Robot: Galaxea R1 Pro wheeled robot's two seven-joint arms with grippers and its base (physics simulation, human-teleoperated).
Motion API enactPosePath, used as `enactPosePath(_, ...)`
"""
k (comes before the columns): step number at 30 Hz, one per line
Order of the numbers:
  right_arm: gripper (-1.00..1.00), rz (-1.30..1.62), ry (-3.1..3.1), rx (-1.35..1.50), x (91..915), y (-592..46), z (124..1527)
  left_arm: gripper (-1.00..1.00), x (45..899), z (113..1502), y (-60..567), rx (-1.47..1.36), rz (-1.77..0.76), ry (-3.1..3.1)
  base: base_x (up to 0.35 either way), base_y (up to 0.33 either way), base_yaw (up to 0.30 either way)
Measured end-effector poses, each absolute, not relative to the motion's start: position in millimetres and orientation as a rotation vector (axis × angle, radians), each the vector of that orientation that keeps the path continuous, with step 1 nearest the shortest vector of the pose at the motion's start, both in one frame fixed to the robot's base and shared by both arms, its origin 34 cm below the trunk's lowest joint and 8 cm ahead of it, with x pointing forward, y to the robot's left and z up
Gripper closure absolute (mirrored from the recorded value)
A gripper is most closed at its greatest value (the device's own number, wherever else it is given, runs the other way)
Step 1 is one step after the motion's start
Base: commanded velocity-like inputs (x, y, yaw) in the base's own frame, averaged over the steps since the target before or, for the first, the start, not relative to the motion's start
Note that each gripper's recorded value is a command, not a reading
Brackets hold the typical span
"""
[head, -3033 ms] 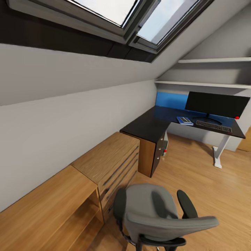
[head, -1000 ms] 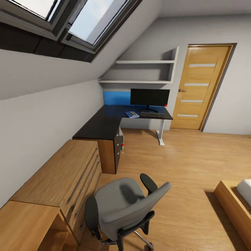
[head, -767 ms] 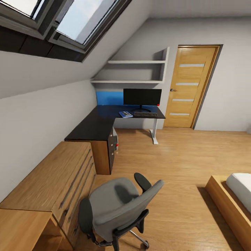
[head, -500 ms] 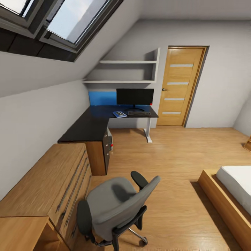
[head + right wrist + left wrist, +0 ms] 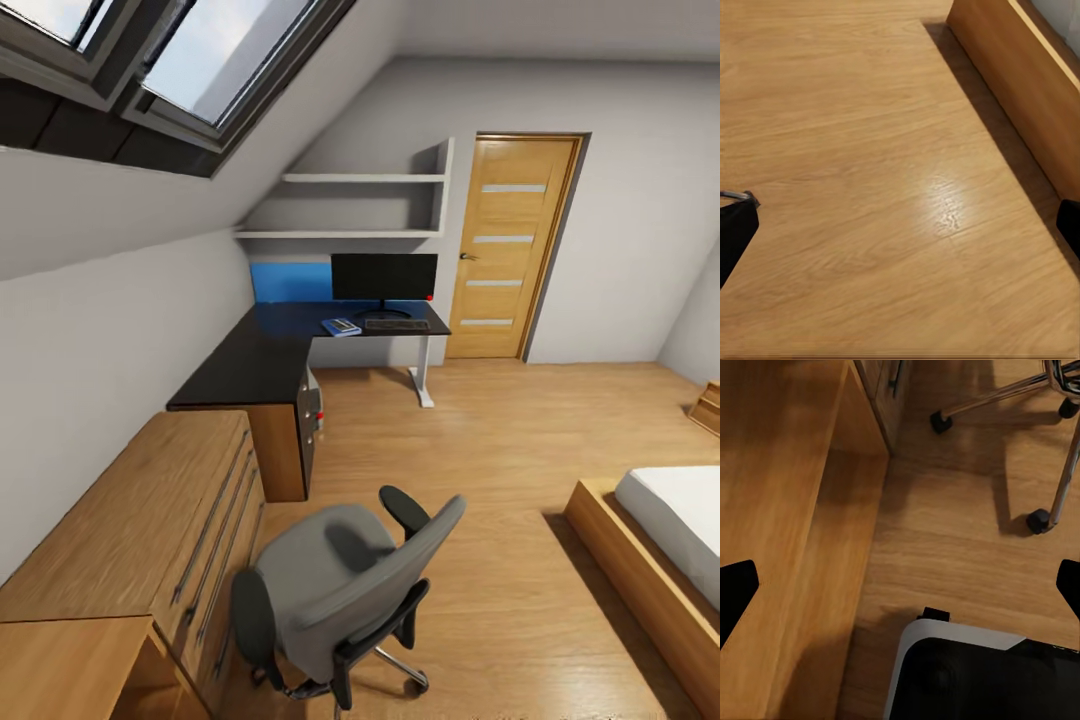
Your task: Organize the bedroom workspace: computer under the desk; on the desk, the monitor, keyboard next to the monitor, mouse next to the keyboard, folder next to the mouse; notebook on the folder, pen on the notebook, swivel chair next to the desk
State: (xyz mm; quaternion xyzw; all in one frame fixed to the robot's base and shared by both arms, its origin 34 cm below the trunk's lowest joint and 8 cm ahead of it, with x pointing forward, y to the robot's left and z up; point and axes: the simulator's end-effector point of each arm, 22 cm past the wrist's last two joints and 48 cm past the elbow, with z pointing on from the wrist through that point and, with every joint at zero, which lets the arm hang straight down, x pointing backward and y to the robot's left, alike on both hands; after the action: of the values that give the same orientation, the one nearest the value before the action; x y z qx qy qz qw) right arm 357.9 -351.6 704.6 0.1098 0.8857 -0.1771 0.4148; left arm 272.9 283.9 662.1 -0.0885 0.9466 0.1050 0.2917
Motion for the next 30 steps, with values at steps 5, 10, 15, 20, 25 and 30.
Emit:
enactPosePath(5,-1.00,-0.445,2.225,0.275,357.9,-351.5,704.7,-1.00,272.9,662.1,283.9,-0.236,0.280,2.523,-0.135,0.154,-0.001)
enactPosePath(10,-1.00,-0.444,2.225,0.274,357.9,-351.4,704.7,-1.00,272.8,662.1,283.9,-0.236,0.280,2.523,-0.049,0.054,0.000)
enactPosePath(15,-1.00,-0.444,2.225,0.274,358.0,-351.4,704.7,-1.00,272.8,662.0,283.9,-0.236,0.280,2.524,-0.050,0.017,0.000)
enactPosePath(20,-1.00,-0.445,2.225,0.274,358.0,-351.6,704.6,-1.00,272.7,661.8,283.9,-0.235,0.280,2.525,-0.228,0.003,0.000)
enactPosePath(25,-1.00,-0.445,2.225,0.274,357.9,-351.6,704.8,-1.00,272.8,662.0,283.9,-0.236,0.280,2.524,-0.096,0.001,0.000)
enactPosePath(30,-1.00,-0.445,2.225,0.274,357.9,-351.5,704.8,-1.00,272.8,662.1,283.9,-0.236,0.280,2.523,-0.031,0.000,0.000)
